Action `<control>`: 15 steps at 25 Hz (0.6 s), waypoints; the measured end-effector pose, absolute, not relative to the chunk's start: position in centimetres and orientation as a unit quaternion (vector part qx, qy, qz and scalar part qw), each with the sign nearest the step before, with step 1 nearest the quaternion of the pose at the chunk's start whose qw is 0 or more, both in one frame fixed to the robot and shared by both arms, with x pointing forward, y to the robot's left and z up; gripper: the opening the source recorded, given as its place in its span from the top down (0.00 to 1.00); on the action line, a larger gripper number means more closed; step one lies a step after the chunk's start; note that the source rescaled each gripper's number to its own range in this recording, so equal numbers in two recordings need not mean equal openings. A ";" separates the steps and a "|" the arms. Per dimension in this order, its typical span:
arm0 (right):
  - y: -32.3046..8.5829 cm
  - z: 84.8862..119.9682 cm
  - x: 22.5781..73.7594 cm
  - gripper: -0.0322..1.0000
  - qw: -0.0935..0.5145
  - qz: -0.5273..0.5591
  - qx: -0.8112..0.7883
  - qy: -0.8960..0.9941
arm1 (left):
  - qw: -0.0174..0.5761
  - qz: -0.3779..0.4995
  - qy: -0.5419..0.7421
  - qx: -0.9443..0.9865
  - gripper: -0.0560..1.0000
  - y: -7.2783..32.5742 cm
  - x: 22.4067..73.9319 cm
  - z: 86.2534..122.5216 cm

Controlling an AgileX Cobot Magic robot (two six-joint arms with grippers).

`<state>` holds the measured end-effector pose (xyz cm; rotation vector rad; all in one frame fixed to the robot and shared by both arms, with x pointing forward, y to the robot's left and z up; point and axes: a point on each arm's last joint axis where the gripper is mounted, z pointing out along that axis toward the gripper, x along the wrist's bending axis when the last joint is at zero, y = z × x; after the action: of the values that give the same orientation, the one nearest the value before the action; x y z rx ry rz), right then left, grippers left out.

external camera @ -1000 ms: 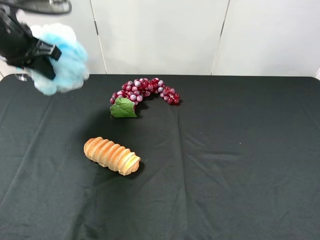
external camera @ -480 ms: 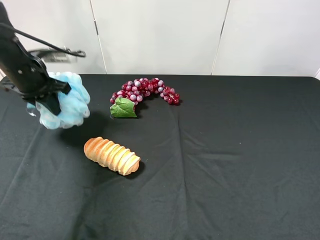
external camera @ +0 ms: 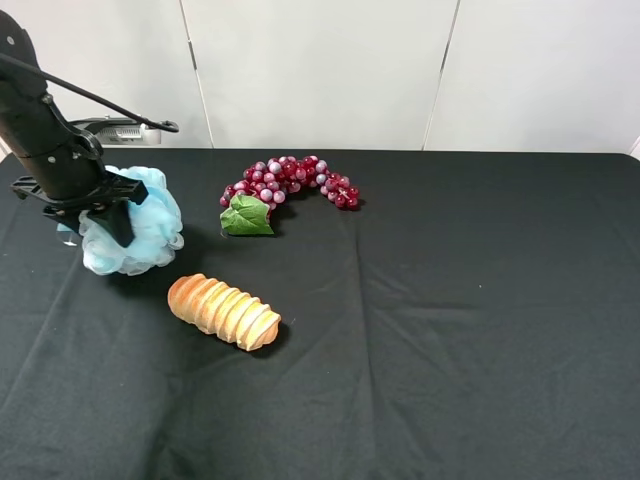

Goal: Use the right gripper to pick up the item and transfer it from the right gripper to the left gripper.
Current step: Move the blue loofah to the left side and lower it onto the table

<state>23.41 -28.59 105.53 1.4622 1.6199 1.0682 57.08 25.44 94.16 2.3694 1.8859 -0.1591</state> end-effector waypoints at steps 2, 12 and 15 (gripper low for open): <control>-28.6 105.5 23.4 0.00 0.348 0.412 0.564 0.625 | 0.054 -0.053 0.621 0.780 0.19 25.4 57.1 94.2; -28.6 105.5 23.4 0.00 0.348 0.412 0.564 0.625 | 0.052 -0.056 0.621 0.780 0.00 25.4 57.1 94.3; -28.6 105.5 23.4 0.00 0.348 0.412 0.564 0.625 | 0.055 -0.056 0.618 0.782 0.00 25.4 57.3 95.4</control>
<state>23.41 -28.59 105.53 1.4622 1.6199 1.0682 57.25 25.38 95.35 2.3749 1.8774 -0.1699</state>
